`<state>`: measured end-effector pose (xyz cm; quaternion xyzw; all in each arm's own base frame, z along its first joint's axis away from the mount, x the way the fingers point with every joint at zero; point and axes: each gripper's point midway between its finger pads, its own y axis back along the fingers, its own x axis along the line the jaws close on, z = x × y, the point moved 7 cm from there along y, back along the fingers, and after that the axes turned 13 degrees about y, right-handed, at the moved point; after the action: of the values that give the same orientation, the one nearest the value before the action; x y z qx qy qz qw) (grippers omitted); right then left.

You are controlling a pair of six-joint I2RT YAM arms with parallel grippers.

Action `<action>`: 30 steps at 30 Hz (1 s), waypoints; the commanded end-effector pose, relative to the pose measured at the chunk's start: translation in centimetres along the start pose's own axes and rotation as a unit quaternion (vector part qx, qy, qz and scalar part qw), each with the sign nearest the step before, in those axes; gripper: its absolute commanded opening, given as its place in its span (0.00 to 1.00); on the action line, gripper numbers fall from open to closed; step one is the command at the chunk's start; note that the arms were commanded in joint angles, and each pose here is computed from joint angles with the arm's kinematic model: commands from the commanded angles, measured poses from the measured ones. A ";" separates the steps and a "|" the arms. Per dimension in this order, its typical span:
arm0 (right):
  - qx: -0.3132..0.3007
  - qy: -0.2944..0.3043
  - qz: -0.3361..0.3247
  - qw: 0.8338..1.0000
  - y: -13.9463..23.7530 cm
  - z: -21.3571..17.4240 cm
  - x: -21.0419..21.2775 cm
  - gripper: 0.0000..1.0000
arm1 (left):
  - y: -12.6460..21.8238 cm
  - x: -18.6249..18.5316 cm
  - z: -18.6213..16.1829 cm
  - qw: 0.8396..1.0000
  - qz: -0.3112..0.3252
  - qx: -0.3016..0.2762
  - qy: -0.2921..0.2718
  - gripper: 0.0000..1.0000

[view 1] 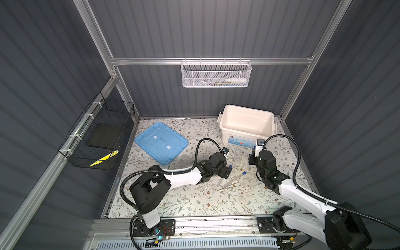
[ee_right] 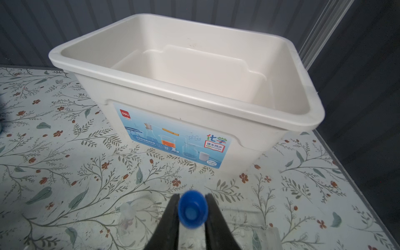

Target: Organize the chemistry lab equipment

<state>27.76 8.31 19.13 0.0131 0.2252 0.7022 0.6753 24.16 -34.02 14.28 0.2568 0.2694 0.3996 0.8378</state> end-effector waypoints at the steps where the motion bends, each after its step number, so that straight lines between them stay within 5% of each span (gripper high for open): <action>1: 0.003 -0.004 0.006 1.000 0.1 0.7 0.1 0.24 | -0.1 -0.3 -0.1 1.000 0.000 0.005 0.003 0.95; 25: 0.013 -0.018 -0.007 1.000 0.4 0.7 -0.5 0.32 | -0.6 -0.3 -0.4 1.000 0.002 0.020 0.005 0.92; 30: 0.006 -0.025 -0.012 1.000 0.8 1.0 -0.9 0.46 | -0.7 -0.3 -0.6 1.000 0.004 0.028 0.004 0.90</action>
<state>27.32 8.07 18.89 0.0382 0.2322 0.6981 0.6762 24.08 -33.92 13.43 0.2725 0.2765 0.4021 0.8292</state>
